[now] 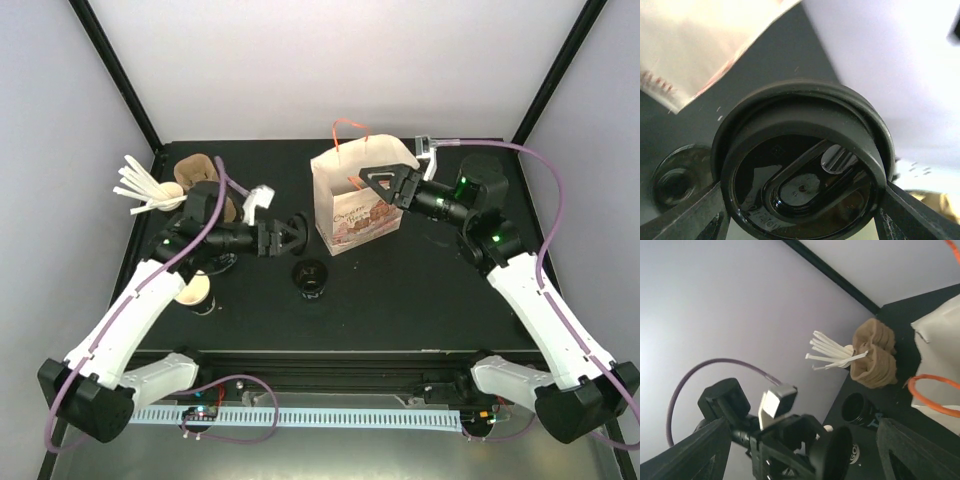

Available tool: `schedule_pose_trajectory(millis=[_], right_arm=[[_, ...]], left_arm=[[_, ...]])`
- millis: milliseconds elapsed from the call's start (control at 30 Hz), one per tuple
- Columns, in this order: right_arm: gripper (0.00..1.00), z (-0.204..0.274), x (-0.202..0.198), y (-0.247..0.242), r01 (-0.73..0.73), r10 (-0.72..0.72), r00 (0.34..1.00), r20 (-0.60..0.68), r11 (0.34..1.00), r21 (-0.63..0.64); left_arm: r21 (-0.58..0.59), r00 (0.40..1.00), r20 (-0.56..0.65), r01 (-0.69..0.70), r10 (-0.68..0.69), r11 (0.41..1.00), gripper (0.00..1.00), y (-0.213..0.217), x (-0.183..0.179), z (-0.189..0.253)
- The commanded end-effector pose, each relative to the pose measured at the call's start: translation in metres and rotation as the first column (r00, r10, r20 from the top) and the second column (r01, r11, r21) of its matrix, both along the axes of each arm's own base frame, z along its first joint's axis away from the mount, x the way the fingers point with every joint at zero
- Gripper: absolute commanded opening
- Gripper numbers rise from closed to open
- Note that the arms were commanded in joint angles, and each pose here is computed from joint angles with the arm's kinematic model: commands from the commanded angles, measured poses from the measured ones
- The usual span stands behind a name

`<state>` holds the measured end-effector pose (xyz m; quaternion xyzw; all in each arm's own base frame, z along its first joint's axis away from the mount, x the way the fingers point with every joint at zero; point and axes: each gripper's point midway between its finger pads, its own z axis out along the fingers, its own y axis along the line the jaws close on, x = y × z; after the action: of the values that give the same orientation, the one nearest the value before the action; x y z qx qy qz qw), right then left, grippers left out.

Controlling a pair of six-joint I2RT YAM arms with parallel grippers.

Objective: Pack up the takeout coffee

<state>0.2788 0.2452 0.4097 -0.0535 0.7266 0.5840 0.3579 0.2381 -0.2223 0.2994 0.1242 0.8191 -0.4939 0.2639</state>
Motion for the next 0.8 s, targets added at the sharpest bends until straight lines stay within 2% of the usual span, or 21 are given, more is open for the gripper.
schedule_pose_trajectory(millis=[0,67,167,233,300,433,633,767], right_arm=[[0.82,-0.019,0.009,-0.013,0.065,-0.066,0.998,-0.009,0.996,-0.053],[0.82,-0.02,0.01,-0.014,0.064,-0.065,0.998,-0.01,0.997,-0.052],[0.83,-0.019,0.01,-0.016,0.061,-0.062,0.998,-0.002,0.997,-0.054],[0.83,-0.019,0.011,-0.019,0.066,-0.066,0.998,0.002,0.996,-0.057],[0.83,-0.02,0.011,-0.023,0.072,-0.072,0.997,0.006,0.996,-0.059],[0.83,-0.021,0.01,-0.03,0.088,-0.087,0.996,0.012,0.994,-0.06],[0.83,-0.026,0.012,-0.036,0.105,-0.105,0.994,0.007,0.993,-0.055],[0.83,-0.027,0.014,-0.037,0.103,-0.103,0.995,0.001,0.993,-0.052]], left_arm=[[0.336,0.999,-0.017,0.055,-0.052,0.94,0.7,0.005,-0.016,-0.061],[0.458,0.997,-0.024,0.08,-0.078,0.885,0.7,0.0,-0.019,-0.08],[0.647,0.995,-0.065,0.098,-0.073,0.756,0.71,-0.001,-0.015,-0.111],[0.727,0.995,-0.082,0.1,-0.06,0.679,0.71,0.002,-0.01,-0.125],[0.77,0.995,-0.082,0.102,-0.061,0.63,0.71,0.004,-0.007,-0.131],[0.788,0.993,-0.091,0.116,-0.072,0.604,0.71,-0.001,-0.003,-0.137],[0.835,0.992,-0.089,0.126,-0.095,0.536,0.72,-0.004,0.002,-0.147],[0.84,0.99,-0.093,0.136,-0.107,0.526,0.72,-0.008,0.004,-0.152]])
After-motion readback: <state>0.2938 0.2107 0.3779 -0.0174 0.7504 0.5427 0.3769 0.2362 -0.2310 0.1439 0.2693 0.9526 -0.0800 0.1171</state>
